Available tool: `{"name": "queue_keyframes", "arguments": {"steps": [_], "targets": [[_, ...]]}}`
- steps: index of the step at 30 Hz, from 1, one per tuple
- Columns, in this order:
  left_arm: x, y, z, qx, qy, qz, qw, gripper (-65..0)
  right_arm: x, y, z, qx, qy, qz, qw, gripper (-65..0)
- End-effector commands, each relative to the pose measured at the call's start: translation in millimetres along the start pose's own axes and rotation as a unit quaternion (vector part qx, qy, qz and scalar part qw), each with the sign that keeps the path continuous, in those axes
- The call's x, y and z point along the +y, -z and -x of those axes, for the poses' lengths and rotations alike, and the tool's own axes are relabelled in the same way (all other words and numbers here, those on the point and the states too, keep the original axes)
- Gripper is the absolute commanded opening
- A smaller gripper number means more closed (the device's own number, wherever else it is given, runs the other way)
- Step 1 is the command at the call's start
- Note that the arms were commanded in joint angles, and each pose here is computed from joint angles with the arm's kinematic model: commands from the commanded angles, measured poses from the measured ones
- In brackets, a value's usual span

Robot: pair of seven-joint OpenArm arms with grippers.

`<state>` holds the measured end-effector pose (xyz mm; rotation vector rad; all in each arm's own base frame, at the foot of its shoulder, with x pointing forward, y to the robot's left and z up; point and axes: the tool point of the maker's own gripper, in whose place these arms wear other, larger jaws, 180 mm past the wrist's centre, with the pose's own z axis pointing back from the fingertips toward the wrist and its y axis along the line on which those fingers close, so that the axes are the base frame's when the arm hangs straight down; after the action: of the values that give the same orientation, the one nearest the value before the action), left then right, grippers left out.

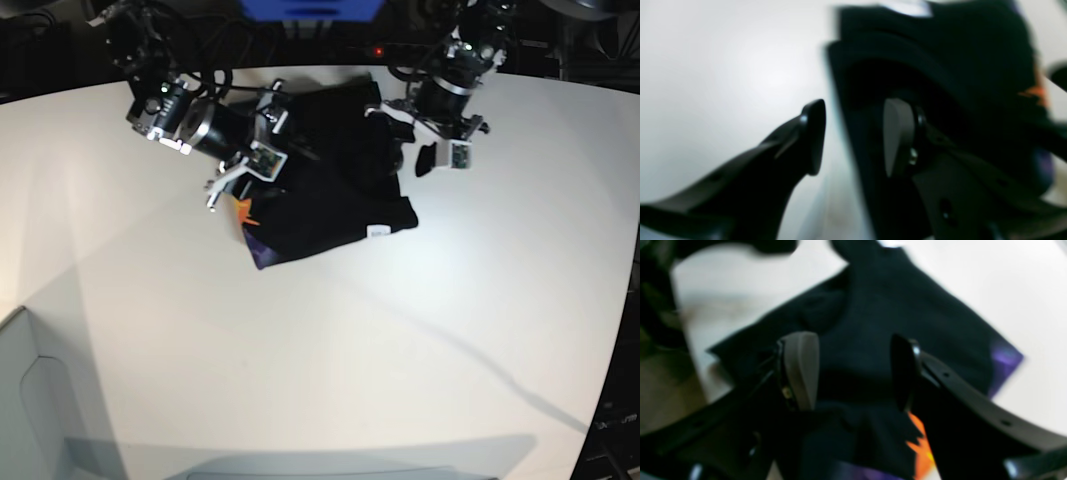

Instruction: Fold the T-shirt properly

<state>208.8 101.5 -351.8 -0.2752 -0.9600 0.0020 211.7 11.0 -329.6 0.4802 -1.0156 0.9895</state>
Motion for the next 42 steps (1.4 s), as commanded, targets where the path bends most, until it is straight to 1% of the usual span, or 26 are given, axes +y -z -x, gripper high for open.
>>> {"name": "queue_keyframes", "arguments": {"steps": [1,7,13,17,21,25,31,34,35,37,39,40,41,42], "targets": [[-4,6,-14,-0.024,0.003,0.005,1.000,-37.0,-7,-5,-11,-0.023,-0.005,0.005,0.9997,-30.2],[-7,38,-7,-0.018,-0.021,0.001,1.000,-37.0,-26,-17,0,-0.011,0.009,0.040,0.9991,-30.2],[-3,41,3,-0.005,-0.022,-0.005,1.000,-37.0,-32,-23,8,-0.001,0.020,0.055,0.9983,-30.2],[0,37,13,0.007,-0.024,-0.010,1.000,-37.0,-31,-24,10,0.001,0.021,0.055,0.9983,-30.2],[1,42,25,0.021,-0.031,-0.015,0.999,-37.0,-30,-22,9,0.000,0.023,0.054,0.9983,-30.2],[-10,48,20,0.013,-0.046,-0.007,0.999,-37.0,-29,-21,7,-0.004,0.027,0.055,0.9981,-30.2],[-30,53,21,0.017,-0.037,0.021,0.999,-37.4,-28,-21,7,-0.003,0.027,0.055,0.9981,-30.2],[-33,56,29,0.028,-0.035,0.024,0.999,-38.0,-28,-21,8,-0.003,0.028,0.054,0.9981,-30.2],[-33,57,30,0.029,-0.036,0.024,0.999,-39.5,-28,-21,8,-0.002,0.027,0.055,0.9981,-30.2],[-33,60,26,0.024,-0.035,0.024,0.999,-45.5,-25,-21,11,0.002,0.031,0.052,0.9981,-30.2],[-33,62,22,0.020,-0.033,0.025,0.999,-54.8,-24,-21,12,0.003,0.032,0.052,0.9981,-30.2],[-32,64,21,0.019,-0.033,0.024,0.999,-61.2,-23,-22,14,0.005,0.033,0.051,0.9981,-30.2],[-31,66,20,0.018,-0.032,0.022,0.999,-65.0,-23,-21,14,0.006,0.034,0.051,0.9981,-30.2],[-31,68,16,0.014,-0.031,0.022,0.999,-65.0,-23,-21,14,0.006,0.034,0.051,0.9981,-30.2]]}}
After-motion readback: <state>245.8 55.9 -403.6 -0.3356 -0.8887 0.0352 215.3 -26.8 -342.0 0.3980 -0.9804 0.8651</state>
